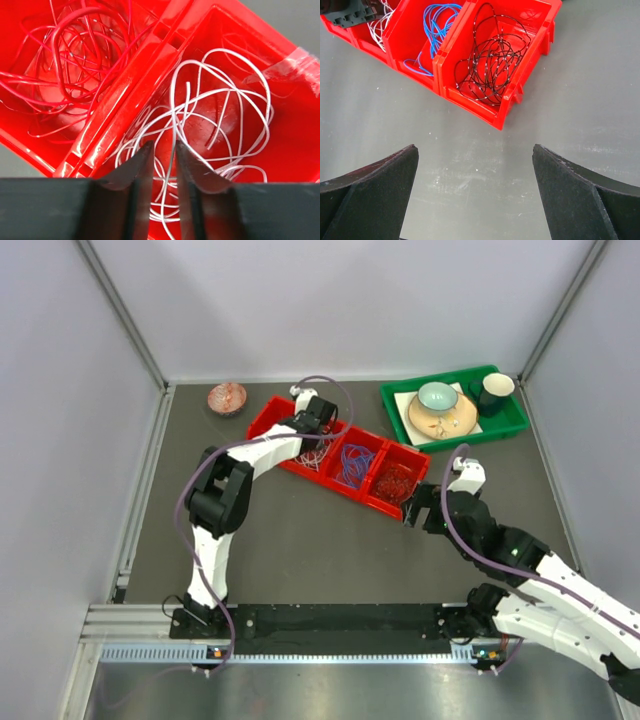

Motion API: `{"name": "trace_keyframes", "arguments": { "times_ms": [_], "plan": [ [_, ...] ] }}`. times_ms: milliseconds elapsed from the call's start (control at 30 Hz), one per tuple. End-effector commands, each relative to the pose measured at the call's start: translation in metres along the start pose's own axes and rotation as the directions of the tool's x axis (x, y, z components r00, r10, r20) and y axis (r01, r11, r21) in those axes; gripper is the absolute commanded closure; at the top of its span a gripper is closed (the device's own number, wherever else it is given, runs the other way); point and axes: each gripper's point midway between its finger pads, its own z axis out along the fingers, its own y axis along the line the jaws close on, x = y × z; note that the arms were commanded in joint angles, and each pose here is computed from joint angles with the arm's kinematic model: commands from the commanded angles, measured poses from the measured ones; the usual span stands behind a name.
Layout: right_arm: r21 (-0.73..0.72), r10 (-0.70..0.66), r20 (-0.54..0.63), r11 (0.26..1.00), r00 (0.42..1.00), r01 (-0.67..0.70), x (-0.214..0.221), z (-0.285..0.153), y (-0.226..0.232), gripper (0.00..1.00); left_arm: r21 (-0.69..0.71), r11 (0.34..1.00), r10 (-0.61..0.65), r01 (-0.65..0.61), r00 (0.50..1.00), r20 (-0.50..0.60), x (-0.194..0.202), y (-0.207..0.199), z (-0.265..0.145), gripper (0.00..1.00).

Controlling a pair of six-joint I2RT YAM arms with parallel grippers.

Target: Untangle the cables

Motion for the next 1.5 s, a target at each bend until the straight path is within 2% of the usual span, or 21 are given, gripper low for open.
{"name": "trace_keyframes", "arguments": {
  "times_ms": [0, 167, 267, 433, 533, 633, 700, 833, 933, 1000, 1033, 1167, 1333, 1467],
  "plan": [
    [-0.043, 0.043, 0.055, 0.998, 0.998, -0.040, -0.025, -0.006, 0.013, 0.05, 0.058, 0.997, -0.057, 0.051, 0.993, 0.104, -0.046, -0.009, -0.037, 0.65],
    [-0.045, 0.033, 0.051, 0.999, 0.998, -0.030, -0.027, -0.006, 0.016, 0.05, 0.066, 0.997, -0.045, 0.034, 0.985, 0.169, -0.070, -0.009, -0.070, 0.54],
    [-0.029, 0.002, 0.038, 1.000, 0.999, -0.001, -0.027, -0.004, 0.017, 0.01, 0.046, 0.999, -0.028, 0.018, 0.976, 0.217, -0.082, -0.003, -0.092, 0.49],
    [0.032, -0.058, 0.020, 0.998, 0.998, 0.057, -0.038, -0.003, 0.015, 0.01, 0.047, 0.999, -0.003, -0.009, 0.970, 0.242, -0.085, 0.007, -0.115, 0.32],
    [0.075, -0.100, 0.010, 0.992, 0.995, 0.099, -0.042, -0.001, 0.010, 0.01, 0.042, 0.999, -0.005, -0.006, 0.971, 0.241, -0.085, 0.021, -0.132, 0.30],
    [0.140, -0.117, -0.002, 0.983, 0.993, 0.116, -0.045, 0.004, -0.007, 0.01, 0.068, 0.997, -0.051, 0.033, 0.960, 0.277, -0.089, 0.042, -0.166, 0.28],
    [0.185, -0.081, -0.012, 0.979, 0.997, 0.082, -0.050, 0.007, -0.029, 0.01, 0.095, 0.995, -0.069, 0.043, 0.954, 0.291, -0.088, 0.049, -0.179, 0.27],
    [0.305, 0.050, -0.002, 0.951, 0.999, -0.047, -0.052, 0.012, -0.077, 0.01, 0.132, 0.991, -0.053, 0.012, 0.947, 0.315, -0.073, 0.073, -0.205, 0.27],
    [0.377, 0.147, 0.039, 0.914, 0.988, -0.151, -0.040, 0.010, -0.103, 0.01, 0.097, 0.995, -0.041, 0.010, 0.948, 0.317, -0.049, 0.100, -0.206, 0.26],
    [0.420, 0.154, 0.052, 0.893, 0.987, -0.161, -0.031, 0.008, -0.117, 0.01, 0.078, 0.997, -0.043, 0.021, 0.955, 0.293, -0.034, 0.115, -0.205, 0.24],
    [0.414, 0.162, 0.074, 0.893, 0.984, -0.178, -0.033, 0.005, -0.118, 0.01, 0.059, 0.998, -0.025, 0.010, 0.967, 0.253, -0.017, 0.128, -0.206, 0.14],
    [0.346, 0.201, 0.056, 0.915, 0.978, -0.208, -0.020, 0.003, -0.109, 0.01, 0.057, 0.995, -0.086, 0.076, 0.980, 0.181, 0.005, 0.154, -0.213, 0.03],
    [0.314, 0.185, 0.017, 0.932, 0.983, -0.180, -0.011, 0.003, -0.105, 0.01, 0.093, 0.985, -0.163, 0.145, 0.960, 0.226, 0.008, 0.167, -0.231, 0.01],
    [0.320, 0.160, 0.011, 0.935, 0.987, -0.155, -0.012, 0.000, -0.106, 0.01, 0.087, 0.986, -0.160, 0.144, 0.960, 0.229, 0.010, 0.171, -0.233, 0.01]
  ]
}}
